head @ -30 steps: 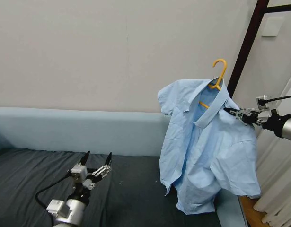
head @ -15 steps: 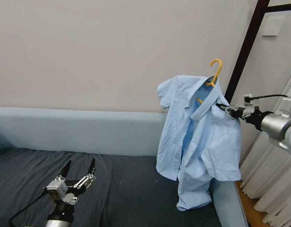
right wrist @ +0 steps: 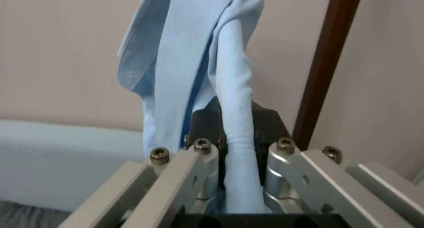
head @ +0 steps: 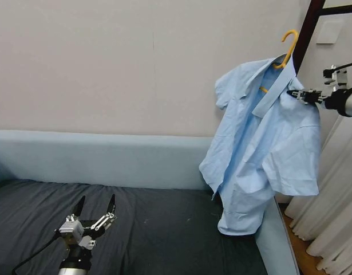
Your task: Pick up the clothes from the sofa and hang them on the clothes hanger.
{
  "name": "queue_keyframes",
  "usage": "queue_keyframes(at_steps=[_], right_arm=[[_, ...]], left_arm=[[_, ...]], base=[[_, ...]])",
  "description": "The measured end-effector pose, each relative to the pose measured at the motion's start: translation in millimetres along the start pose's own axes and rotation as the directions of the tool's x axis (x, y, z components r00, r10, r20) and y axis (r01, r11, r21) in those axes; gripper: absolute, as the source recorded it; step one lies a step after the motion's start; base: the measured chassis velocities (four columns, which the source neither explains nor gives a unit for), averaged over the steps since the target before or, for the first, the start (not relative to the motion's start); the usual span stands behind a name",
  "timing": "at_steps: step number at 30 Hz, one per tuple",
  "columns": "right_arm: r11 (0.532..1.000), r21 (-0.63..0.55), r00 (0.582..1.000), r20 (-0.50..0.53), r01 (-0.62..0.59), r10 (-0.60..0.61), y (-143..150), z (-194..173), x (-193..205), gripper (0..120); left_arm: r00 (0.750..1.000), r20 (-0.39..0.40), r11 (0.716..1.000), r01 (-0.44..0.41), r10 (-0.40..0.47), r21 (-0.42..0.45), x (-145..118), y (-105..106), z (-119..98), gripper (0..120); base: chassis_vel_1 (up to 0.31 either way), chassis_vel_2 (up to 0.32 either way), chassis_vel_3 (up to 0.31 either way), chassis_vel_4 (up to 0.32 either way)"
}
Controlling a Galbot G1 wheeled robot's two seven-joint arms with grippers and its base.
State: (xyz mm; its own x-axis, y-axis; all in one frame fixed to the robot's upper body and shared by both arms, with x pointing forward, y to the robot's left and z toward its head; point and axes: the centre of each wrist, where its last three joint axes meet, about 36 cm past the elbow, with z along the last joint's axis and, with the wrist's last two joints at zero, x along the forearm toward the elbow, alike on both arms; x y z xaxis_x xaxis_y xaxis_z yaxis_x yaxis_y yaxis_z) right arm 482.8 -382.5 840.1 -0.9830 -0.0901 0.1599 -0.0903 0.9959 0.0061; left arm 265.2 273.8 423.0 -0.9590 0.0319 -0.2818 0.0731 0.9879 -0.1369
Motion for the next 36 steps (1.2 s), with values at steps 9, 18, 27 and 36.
queue_keyframes(at_steps=[9, 18, 27, 36], right_arm=[[0.984, -0.035, 0.981, 0.078, -0.174, 0.177, -4.7, -64.5, -7.5, 7], [0.947, -0.002, 0.943, 0.086, -0.322, 0.321, -18.8, -61.6, 25.1, 7], [0.912, 0.094, 0.914, 0.111, -0.4, 0.39, -9.9, -58.9, 22.2, 7], [0.865, 0.157, 0.879, 0.071, -0.476, 0.471, -11.3, -71.7, -42.8, 7]], left_arm=[[0.999, -0.037, 1.0, -0.012, 0.013, 0.028, 11.5, -10.0, 9.5, 100], [0.999, -0.032, 0.999, -0.016, 0.018, 0.033, 7.2, -11.9, 11.7, 100], [1.0, -0.027, 0.999, -0.012, 0.013, 0.036, 10.5, -11.2, 14.8, 100], [1.0, -0.018, 0.999, -0.005, 0.006, 0.037, 10.5, -8.1, 17.3, 100]], base=[[0.0, 0.0, 0.0, 0.0], [0.0, 0.0, 0.0, 0.0], [0.0, 0.0, 0.0, 0.0], [0.0, 0.0, 0.0, 0.0]])
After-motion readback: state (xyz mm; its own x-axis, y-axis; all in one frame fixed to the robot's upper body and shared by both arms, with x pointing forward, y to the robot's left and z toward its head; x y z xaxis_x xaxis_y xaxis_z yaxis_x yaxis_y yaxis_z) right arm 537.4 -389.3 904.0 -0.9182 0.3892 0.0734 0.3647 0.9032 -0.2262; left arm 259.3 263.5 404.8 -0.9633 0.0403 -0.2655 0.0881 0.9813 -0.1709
